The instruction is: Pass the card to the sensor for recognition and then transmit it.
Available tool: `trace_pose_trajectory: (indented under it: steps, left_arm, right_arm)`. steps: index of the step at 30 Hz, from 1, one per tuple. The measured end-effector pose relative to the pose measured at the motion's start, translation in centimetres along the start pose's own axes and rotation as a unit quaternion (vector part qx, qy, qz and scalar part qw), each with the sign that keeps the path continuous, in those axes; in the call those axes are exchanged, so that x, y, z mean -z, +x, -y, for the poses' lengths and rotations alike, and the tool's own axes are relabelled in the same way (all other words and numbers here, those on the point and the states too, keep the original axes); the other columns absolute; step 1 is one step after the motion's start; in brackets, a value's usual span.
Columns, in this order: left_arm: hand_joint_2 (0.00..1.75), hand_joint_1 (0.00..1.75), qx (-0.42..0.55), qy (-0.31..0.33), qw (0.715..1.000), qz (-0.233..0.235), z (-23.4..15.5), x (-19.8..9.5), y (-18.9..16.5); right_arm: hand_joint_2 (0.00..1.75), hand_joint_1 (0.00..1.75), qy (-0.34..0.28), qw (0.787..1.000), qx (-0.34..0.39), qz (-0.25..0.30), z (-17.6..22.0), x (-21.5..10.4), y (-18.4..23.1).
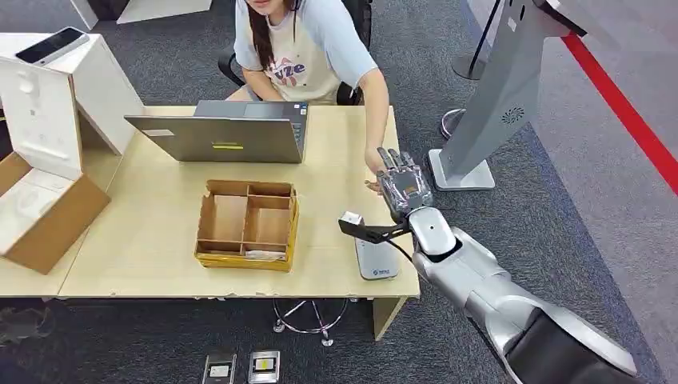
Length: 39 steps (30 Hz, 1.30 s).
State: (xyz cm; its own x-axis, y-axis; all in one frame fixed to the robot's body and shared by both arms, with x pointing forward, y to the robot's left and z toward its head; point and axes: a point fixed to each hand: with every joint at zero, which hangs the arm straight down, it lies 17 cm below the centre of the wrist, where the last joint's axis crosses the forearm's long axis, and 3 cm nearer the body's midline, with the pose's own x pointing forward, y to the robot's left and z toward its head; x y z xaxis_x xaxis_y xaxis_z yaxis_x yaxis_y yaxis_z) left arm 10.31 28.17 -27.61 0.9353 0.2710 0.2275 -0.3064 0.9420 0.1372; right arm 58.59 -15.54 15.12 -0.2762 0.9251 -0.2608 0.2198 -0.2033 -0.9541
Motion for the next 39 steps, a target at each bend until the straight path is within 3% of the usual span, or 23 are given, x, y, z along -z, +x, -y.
trace_pose_trajectory:
  steps: [30, 39]
  left_arm:
    - [1.75, 0.0, -0.007, -0.001, 1.0, -0.003, 0.0, 0.0, -0.1]
    - [1.75, 0.0, -0.018, 0.002, 1.0, -0.007, -0.2, 0.0, -0.3]
  right_arm:
    - [1.75, 1.75, -0.043, 0.998, -0.033, -0.011, 3.2, 1.1, -1.4]
    - [1.75, 1.75, -0.076, 0.996, -0.017, -0.045, 4.9, -2.3, -2.6]
